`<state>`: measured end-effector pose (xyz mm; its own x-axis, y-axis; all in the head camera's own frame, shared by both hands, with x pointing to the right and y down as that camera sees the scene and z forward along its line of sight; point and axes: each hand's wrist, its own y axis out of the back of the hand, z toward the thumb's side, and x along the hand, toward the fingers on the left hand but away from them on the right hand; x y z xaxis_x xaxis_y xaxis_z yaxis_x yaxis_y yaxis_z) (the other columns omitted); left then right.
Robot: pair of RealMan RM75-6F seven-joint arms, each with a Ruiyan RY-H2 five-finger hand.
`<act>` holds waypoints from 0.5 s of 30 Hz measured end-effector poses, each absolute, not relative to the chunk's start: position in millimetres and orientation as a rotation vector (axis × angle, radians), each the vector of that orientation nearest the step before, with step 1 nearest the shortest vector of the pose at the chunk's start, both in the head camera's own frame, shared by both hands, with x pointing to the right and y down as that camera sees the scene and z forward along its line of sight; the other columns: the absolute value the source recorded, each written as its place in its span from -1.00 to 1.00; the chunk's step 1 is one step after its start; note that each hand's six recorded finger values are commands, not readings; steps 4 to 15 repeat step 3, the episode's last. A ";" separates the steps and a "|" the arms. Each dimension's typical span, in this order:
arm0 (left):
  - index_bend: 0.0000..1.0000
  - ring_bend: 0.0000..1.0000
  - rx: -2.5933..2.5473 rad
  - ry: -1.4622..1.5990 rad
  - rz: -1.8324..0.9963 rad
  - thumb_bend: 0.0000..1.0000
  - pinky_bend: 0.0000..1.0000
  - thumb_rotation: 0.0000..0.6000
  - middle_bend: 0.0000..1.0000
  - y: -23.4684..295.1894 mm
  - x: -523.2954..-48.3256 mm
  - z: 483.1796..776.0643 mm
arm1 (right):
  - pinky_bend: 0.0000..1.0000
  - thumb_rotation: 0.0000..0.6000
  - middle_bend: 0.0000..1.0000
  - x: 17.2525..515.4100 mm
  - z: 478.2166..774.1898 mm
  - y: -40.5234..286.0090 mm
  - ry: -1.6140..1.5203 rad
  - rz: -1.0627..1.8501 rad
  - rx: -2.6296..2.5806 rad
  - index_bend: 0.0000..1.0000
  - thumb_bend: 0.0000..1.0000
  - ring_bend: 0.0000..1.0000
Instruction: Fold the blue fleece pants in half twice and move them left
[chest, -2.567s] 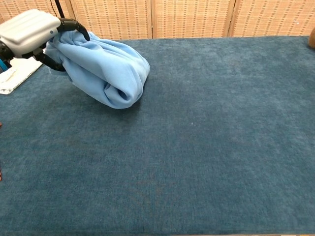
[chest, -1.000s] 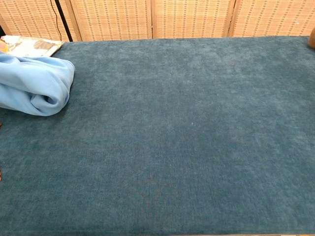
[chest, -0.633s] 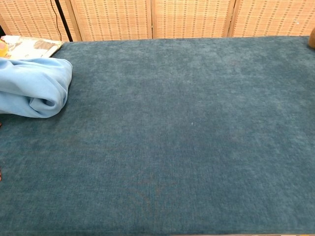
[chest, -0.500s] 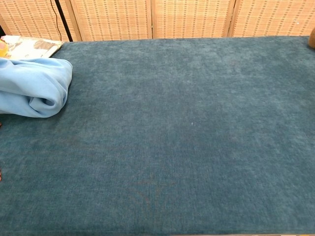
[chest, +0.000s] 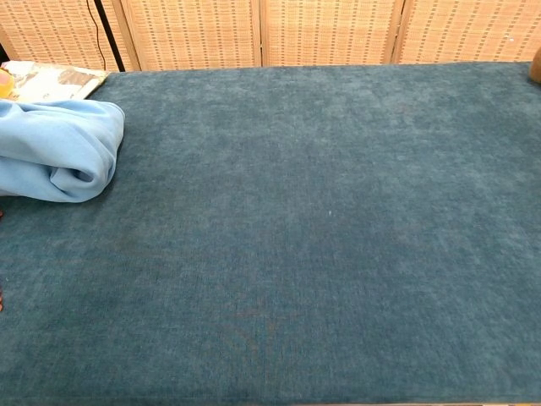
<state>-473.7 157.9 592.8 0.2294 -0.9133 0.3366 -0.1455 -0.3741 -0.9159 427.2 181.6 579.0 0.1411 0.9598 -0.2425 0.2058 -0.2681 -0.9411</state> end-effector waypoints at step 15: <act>-1.00 -1.00 -1.675 1.023 -1.275 -1.00 -1.00 1.00 -1.00 163.4 -465.6 591.1 | -1.00 1.00 -1.00 431.1 576.6 181.8 -1.130 1.236 -1.533 -1.00 -1.00 -1.00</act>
